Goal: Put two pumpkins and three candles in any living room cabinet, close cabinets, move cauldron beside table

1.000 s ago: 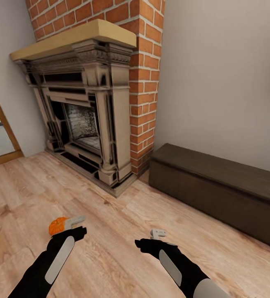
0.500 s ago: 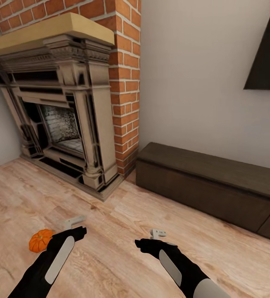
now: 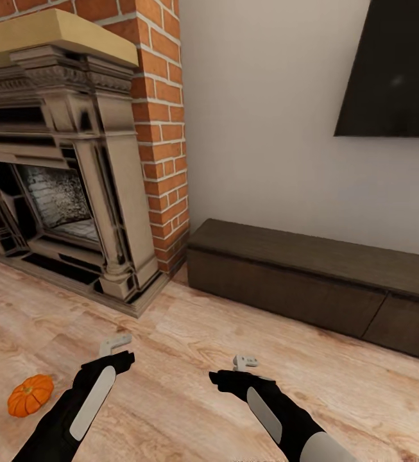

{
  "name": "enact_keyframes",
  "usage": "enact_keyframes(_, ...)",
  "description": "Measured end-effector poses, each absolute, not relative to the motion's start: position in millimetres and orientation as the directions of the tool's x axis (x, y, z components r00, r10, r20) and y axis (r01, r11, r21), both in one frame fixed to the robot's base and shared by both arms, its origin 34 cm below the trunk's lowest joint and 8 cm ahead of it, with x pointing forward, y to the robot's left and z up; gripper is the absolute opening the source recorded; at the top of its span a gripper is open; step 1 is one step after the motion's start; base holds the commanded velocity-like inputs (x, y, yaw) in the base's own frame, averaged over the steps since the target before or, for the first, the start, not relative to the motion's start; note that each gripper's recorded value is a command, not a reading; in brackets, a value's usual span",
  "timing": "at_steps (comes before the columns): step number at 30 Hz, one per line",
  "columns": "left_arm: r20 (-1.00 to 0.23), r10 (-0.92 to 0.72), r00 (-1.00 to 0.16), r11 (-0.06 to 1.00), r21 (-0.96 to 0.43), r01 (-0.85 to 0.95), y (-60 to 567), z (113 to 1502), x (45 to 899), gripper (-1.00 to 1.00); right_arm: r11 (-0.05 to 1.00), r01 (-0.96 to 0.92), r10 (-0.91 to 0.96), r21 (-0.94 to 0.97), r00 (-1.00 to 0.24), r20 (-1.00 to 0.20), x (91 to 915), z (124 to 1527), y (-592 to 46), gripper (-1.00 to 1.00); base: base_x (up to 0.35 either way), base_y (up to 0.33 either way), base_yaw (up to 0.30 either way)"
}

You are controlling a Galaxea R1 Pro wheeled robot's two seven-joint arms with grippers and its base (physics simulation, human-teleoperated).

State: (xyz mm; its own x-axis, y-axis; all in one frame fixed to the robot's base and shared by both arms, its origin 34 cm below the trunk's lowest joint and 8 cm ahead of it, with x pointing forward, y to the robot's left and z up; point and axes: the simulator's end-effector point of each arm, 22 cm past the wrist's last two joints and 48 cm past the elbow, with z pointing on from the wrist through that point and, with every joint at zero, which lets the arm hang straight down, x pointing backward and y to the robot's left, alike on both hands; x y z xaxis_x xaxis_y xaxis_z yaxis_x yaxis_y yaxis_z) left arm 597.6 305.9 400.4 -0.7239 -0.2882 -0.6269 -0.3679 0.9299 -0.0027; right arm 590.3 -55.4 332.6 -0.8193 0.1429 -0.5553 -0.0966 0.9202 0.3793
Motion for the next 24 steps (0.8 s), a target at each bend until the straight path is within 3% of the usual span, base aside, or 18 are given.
enact_keyframes(6, -0.625, -0.289, -0.725, 0.93, -0.003, -0.368, 305.8, 399.3, 597.3, 1.0, 0.92, -0.096, 0.143, 0.38, -0.82, -0.554, 589.9, 331.6, -55.5, 1.0, 0.0, 0.058, -0.275)
enact_keyframes(15, -0.623, -0.289, -0.727, 0.93, -0.001, -0.368, 306.0, 398.2, 597.0, 1.0, 0.92, -0.095, 0.143, 0.379, -0.821, -0.552, 589.5, 330.3, -55.8, 1.0, 0.004, 0.242, -0.275)
enact_keyframes(24, -0.622, -0.288, -0.728, 0.93, 0.0, -0.368, 305.7, 396.9, 596.8, 1.0, 0.92, -0.095, 0.143, 0.38, -0.822, -0.551, 589.4, 329.6, -55.2, 1.0, 0.133, 0.152, -0.264)
